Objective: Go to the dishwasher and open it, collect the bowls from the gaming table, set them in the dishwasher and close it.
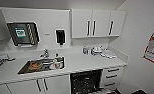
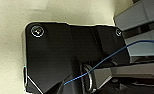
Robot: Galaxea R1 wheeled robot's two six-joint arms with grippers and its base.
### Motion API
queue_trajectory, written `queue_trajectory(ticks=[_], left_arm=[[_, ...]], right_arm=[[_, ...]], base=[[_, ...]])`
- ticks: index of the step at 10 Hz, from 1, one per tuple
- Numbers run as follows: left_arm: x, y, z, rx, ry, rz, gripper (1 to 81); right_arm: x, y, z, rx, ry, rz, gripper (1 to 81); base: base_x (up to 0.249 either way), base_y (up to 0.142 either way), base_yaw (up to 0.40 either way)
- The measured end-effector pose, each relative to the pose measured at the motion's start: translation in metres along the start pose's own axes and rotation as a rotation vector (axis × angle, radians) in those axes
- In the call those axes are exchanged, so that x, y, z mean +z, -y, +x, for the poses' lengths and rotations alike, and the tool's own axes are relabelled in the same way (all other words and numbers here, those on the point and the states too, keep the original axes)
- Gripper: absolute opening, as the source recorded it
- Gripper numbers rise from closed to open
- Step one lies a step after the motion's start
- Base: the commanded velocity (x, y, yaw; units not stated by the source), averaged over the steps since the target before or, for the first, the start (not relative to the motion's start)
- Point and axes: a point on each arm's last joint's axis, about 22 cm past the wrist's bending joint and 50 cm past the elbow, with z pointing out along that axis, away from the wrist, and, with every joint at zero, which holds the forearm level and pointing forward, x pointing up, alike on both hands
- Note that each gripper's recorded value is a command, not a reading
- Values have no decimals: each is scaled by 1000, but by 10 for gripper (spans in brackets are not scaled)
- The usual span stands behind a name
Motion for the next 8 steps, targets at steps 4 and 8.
queue_trajectory(ticks=[4, 8], left_arm=[[-3, -7, -31, -22, 43, -5, 811], [-1, -9, -24, -20, 37, -8, 811]], right_arm=[[-6, -7, -27, 15, 41, -15, 811], [-6, -11, -21, 13, 32, -24, 811]], base=[[0, 0, 0], [0, 0, 0]])
